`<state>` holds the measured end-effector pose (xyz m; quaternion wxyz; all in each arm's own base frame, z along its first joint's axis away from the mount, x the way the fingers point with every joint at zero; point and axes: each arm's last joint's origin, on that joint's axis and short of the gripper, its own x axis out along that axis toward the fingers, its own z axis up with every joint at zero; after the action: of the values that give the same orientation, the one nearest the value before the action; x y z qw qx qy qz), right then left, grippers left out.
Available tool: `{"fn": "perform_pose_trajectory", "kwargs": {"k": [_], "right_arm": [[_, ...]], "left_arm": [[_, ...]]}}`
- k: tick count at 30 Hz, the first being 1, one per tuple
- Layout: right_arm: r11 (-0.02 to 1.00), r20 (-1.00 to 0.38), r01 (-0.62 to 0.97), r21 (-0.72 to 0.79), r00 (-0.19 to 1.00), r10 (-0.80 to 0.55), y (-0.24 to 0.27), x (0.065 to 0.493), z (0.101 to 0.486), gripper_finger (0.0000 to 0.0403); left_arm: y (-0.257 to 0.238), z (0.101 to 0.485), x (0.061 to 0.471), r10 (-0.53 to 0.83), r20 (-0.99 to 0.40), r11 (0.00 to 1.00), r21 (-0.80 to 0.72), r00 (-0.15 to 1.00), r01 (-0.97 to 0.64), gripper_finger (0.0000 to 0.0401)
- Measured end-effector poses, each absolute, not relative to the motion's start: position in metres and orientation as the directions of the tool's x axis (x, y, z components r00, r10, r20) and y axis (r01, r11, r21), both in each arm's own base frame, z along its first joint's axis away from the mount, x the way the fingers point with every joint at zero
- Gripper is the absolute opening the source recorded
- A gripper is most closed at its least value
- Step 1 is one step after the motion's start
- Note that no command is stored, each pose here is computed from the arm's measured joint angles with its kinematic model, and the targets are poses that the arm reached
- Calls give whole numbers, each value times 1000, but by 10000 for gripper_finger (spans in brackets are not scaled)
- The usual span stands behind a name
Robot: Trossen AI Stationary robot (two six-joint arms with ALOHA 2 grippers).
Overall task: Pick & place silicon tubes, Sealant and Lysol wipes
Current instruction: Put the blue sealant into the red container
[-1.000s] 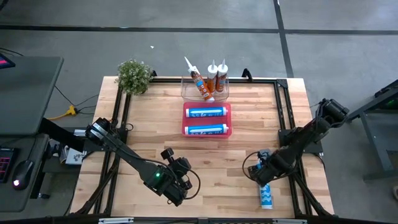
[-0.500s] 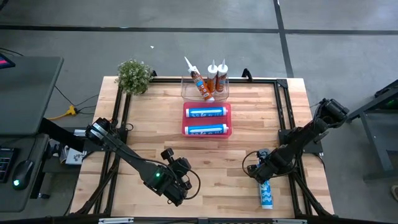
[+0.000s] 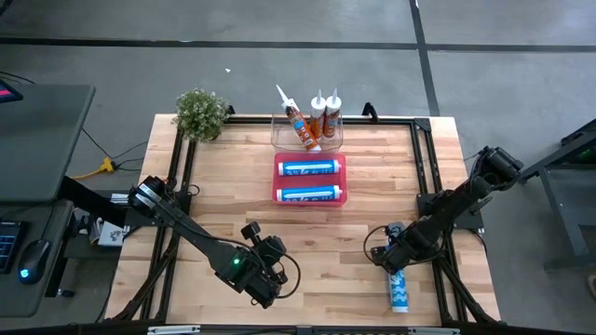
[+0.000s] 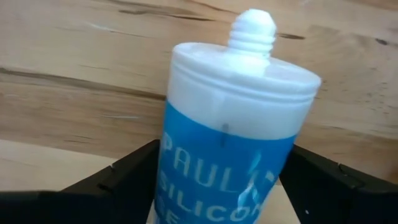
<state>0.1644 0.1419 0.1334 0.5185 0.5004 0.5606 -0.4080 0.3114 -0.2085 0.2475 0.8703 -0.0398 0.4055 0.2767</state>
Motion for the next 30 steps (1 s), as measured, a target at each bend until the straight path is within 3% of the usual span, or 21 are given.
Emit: {"fn": "perform_pose_trajectory", "kwargs": {"k": [11,30], "right_arm": [[186,-991,981,55,30,131,141,163,133,212],[277,-990,952,129,108,92,144,166,134,212]], "left_arm": [[-209,247,312,434,-736,848,139,520,-511,0],[-211,247,313,409,-752,854,115,517,-508,0]]}}
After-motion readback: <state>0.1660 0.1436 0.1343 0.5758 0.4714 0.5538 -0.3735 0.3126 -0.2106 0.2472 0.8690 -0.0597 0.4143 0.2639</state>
